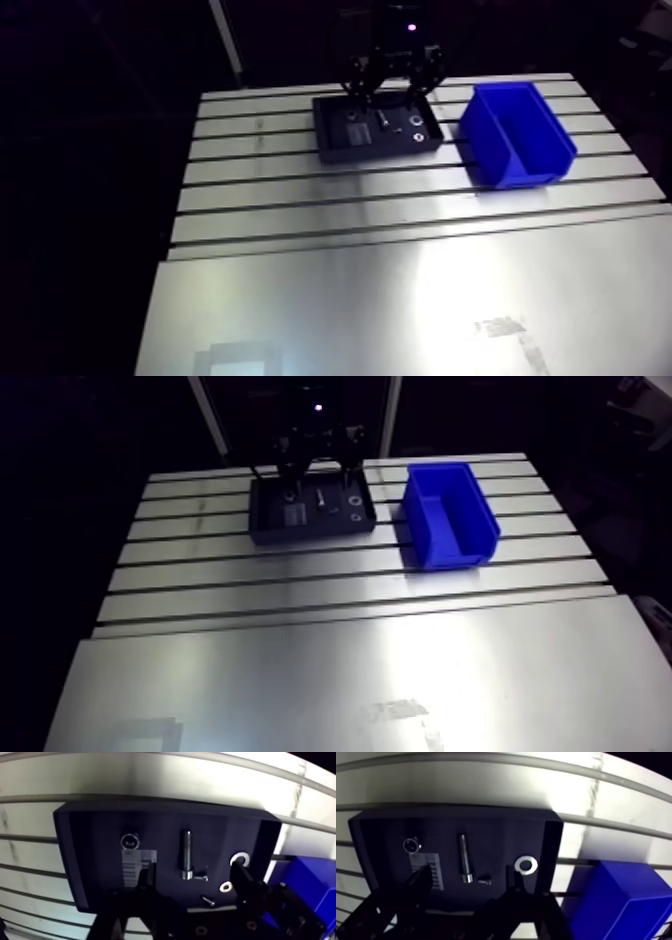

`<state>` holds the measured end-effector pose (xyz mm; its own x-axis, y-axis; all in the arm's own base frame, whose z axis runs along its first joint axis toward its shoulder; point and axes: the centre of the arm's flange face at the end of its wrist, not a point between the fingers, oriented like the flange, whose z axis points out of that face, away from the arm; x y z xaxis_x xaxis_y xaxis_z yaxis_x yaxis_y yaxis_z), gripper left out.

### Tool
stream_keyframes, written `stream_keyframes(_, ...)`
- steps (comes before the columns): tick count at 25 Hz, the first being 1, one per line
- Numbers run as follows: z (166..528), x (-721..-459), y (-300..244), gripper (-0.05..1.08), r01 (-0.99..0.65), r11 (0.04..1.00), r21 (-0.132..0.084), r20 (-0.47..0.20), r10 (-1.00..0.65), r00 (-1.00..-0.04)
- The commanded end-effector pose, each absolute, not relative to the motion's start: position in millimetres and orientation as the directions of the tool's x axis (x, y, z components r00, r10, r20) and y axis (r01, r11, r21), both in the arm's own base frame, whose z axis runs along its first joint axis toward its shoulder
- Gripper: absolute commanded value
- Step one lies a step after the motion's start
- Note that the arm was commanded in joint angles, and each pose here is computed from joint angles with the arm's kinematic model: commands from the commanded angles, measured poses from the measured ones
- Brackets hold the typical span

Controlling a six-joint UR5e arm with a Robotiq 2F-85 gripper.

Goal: Pick up the M10 bolt from the tray and put it into the blue bin.

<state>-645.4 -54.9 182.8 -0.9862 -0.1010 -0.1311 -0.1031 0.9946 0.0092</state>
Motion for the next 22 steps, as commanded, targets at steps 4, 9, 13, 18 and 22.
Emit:
stream_keyframes(4, 176.7, -648.1, -54.4, 0.35, -0.105, 0.994, 0.015, -0.114, -0.102, -0.988)
stream_keyframes(9, 176.7, -648.1, -54.4, 0.41, -0.105, 0.994, 0.015, -0.114, -0.102, -0.988)
stream_keyframes(13, 175.7, -648.2, -54.4, 0.45, -0.105, 0.994, 0.014, -0.115, -0.102, -0.988)
stream_keyframes(18, 172.8, -648.2, -54.4, 0.49, -0.115, 0.993, 0.012, -0.120, -0.113, -0.986)
stream_keyframes(22, 170.8, -648.2, -55.3, 0.52, -0.119, 0.993, 0.011, -0.123, -0.116, -0.986)
